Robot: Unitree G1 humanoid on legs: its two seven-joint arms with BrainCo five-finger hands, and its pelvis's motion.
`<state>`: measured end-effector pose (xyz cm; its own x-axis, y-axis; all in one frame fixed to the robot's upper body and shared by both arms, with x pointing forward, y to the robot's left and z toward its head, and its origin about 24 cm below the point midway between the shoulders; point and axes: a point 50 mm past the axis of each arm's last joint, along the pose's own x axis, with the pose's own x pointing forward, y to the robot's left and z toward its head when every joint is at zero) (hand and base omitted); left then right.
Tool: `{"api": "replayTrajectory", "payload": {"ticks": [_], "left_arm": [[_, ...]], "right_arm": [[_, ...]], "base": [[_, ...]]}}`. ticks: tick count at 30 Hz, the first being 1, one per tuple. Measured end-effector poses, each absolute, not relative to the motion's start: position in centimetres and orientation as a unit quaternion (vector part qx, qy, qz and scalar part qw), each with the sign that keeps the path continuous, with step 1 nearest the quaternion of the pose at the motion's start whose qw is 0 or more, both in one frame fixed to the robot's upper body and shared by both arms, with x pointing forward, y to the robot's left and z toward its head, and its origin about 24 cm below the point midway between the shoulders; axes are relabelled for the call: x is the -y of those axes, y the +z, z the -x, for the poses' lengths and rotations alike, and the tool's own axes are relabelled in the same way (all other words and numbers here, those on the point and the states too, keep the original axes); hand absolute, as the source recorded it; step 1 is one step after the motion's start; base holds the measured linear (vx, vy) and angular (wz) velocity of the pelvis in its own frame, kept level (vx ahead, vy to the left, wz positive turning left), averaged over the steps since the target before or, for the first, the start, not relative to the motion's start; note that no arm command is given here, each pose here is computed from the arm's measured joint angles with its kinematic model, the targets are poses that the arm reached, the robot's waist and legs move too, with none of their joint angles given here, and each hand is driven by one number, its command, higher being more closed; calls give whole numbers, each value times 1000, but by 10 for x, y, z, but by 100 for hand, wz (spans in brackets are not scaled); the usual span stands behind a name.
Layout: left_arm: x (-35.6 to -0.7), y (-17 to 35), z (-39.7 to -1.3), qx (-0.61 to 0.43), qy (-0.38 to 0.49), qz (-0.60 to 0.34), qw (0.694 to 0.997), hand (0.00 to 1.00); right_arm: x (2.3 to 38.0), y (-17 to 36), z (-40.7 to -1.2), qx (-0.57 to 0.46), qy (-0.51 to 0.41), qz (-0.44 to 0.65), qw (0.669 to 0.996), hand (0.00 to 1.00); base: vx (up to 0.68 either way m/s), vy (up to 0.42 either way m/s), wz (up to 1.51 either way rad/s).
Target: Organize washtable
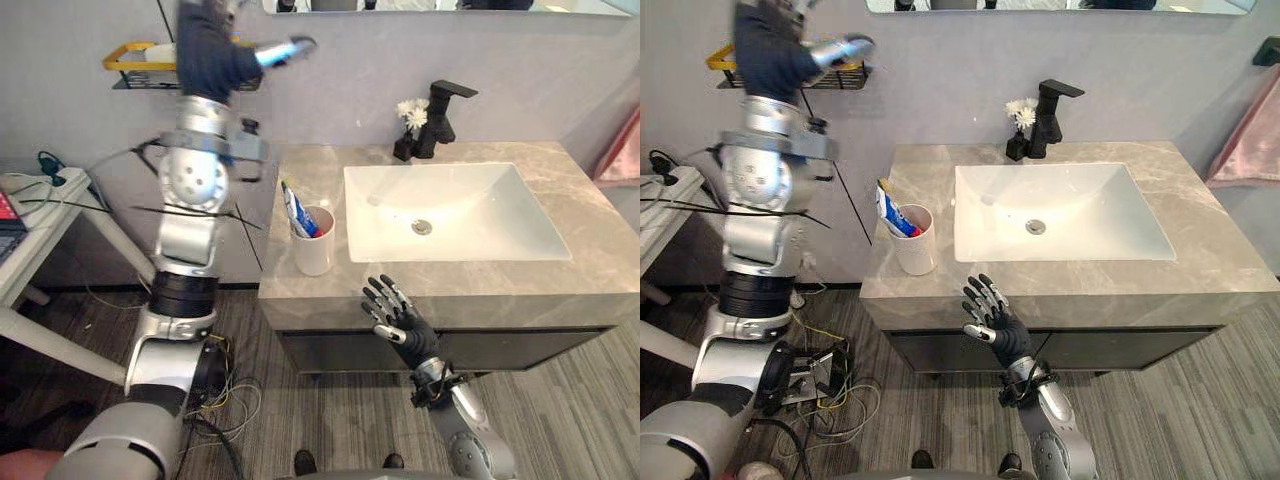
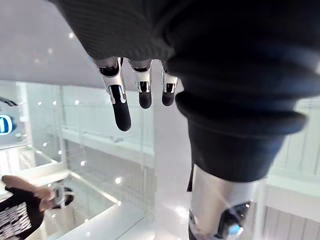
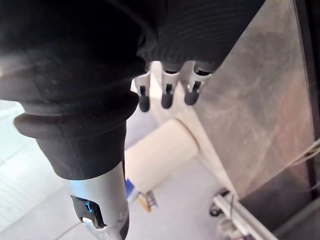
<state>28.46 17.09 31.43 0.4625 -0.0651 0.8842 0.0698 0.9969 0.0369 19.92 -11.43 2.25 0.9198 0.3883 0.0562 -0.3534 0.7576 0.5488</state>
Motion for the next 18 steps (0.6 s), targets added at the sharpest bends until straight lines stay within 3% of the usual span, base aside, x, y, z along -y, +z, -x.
{"api": "replayTrajectory", "payload": {"ticks": [9, 18], "left_arm": [[-205, 200, -244, 374, 11, 67, 925, 100], [-189, 128, -192, 243, 23, 171, 955, 100]], "right_arm": [[117, 11, -195, -45, 170, -310, 934, 0], [125, 3, -186, -55, 134, -323, 935, 0]], "base": [[18, 36, 11], [0, 5, 1]]}}
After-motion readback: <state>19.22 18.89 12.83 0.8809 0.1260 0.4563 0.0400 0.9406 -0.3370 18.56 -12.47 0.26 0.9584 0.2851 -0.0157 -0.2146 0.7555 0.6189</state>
